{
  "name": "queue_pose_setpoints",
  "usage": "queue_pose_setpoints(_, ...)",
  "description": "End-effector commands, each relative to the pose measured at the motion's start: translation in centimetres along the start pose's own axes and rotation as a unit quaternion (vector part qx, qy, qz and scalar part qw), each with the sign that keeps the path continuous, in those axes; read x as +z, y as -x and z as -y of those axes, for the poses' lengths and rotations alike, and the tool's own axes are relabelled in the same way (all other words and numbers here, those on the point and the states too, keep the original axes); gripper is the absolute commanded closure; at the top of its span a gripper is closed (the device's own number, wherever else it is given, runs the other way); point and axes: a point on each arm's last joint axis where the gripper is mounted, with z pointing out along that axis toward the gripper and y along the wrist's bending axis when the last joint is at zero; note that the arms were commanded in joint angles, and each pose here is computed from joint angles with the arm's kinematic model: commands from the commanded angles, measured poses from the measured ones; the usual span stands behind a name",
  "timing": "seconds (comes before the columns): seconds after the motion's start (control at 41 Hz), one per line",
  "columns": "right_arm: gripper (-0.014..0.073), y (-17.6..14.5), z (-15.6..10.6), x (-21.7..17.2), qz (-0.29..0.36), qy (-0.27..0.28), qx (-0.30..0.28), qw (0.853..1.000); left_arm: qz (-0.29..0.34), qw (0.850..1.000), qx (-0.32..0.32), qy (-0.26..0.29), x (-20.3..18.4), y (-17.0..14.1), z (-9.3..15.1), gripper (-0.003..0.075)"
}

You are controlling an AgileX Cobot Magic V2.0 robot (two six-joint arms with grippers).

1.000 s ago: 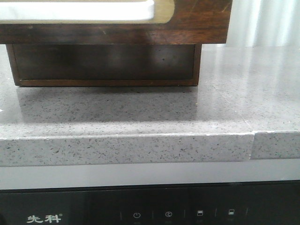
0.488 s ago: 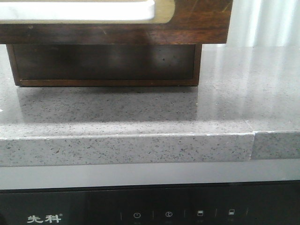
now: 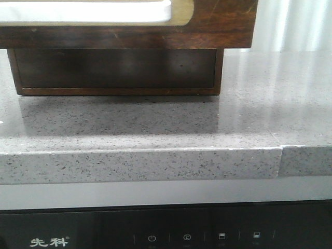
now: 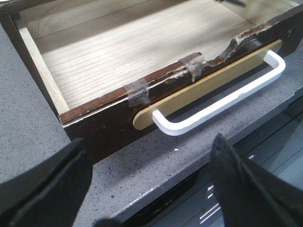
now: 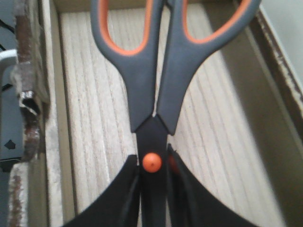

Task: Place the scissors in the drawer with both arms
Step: 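Lift the scissors with the right gripper and carry them over the drawer, then lower the scissors into the drawer and open the right gripper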

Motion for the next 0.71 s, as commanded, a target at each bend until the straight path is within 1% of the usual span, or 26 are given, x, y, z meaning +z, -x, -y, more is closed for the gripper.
queue_pose_setpoints(0.0, 0.0498, 1.1, 0.2, -1.2, 0.034, -0.023, -0.011, 0.999, 0.049, 0.999, 0.002, 0.0, -0.6, 1.5, -0.1, 0.0208)
queue_pose_setpoints(0.171, 0.0498, 0.2, 0.9, 0.6, 0.004, -0.019, -0.011, 1.0, 0.049, 0.999, 0.002, 0.0, -0.6, 1.5, -0.1, 0.0208)
queue_pose_setpoints(0.293, 0.0482, -0.2, 1.1, 1.0, -0.011, -0.024, -0.017, 1.0, 0.049, 0.999, 0.002, 0.0, -0.6, 1.5, -0.1, 0.0208)
queue_pose_setpoints(0.366, 0.0424, -0.3, 1.1, 1.0, -0.014, -0.024, -0.019, 0.999, 0.049, 0.999, 0.002, 0.0, -0.6, 1.5, -0.1, 0.0208)
queue_pose_setpoints(0.512, 0.0277, -0.3, 1.1, 1.0, -0.014, -0.024, -0.019, 0.999, 0.049, 0.999, 0.002, 0.0, -0.6, 1.5, -0.1, 0.0208)
queue_pose_setpoints(0.683, 0.0265, -0.1, 0.9, 0.5, -0.01, -0.027, -0.021, 0.999, 0.049, 0.999, 0.002, 0.0, -0.6, 1.5, -0.1, 0.0208)
